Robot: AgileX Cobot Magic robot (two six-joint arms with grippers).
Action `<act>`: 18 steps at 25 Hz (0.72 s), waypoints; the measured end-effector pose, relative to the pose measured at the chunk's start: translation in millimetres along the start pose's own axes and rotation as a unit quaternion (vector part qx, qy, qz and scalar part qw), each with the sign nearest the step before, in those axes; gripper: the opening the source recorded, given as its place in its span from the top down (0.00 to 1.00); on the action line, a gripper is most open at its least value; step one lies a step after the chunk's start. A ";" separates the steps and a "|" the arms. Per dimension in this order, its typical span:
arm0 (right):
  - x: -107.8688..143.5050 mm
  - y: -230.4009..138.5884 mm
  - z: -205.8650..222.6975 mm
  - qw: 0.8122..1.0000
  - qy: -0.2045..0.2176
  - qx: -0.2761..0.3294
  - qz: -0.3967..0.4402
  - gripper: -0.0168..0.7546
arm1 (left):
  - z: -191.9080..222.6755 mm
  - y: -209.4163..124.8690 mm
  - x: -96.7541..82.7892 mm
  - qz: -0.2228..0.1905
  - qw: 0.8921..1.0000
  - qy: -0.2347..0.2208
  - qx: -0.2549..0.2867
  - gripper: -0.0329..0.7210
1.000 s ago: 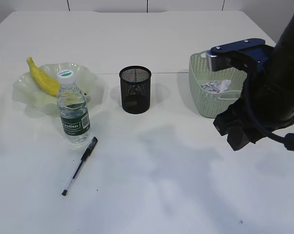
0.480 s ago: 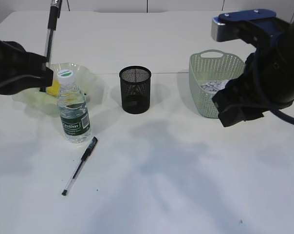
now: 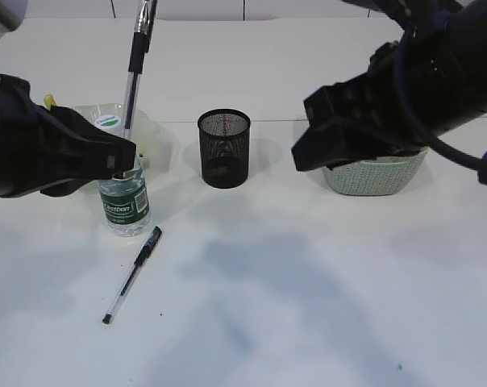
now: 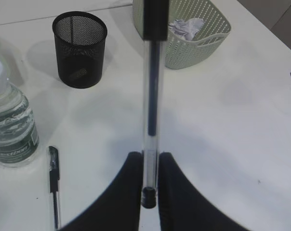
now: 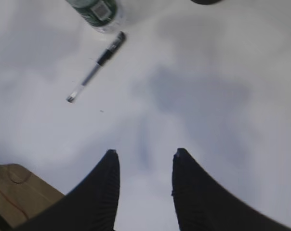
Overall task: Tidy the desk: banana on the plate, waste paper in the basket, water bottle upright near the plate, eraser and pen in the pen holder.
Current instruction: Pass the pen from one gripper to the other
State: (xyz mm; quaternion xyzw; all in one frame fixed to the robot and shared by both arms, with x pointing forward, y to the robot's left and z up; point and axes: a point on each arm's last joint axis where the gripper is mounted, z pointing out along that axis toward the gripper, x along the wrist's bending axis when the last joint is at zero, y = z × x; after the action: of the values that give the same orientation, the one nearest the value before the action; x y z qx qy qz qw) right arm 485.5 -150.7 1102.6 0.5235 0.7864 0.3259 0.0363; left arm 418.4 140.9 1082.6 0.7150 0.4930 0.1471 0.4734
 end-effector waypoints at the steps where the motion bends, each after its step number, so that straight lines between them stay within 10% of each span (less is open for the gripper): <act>1: 3.4 2.4 -0.2 1.000 0.019 -0.013 0.003 0.61 | 0.0 0.2 -0.2 0.000 1.000 -0.001 -0.001 0.92; 18: 38.4 40.5 -20.0 0.945 0.237 -0.221 0.043 0.61 | 11.4 0.3 -2.9 0.003 1.000 -0.014 -0.010 0.92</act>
State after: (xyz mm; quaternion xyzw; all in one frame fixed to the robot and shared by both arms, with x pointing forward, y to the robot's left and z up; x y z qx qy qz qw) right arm 492.7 -117.9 1151.5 0.4431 0.6573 0.6074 -0.0507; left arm 424.8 132.4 1077.8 0.7137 0.4832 0.1433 0.4864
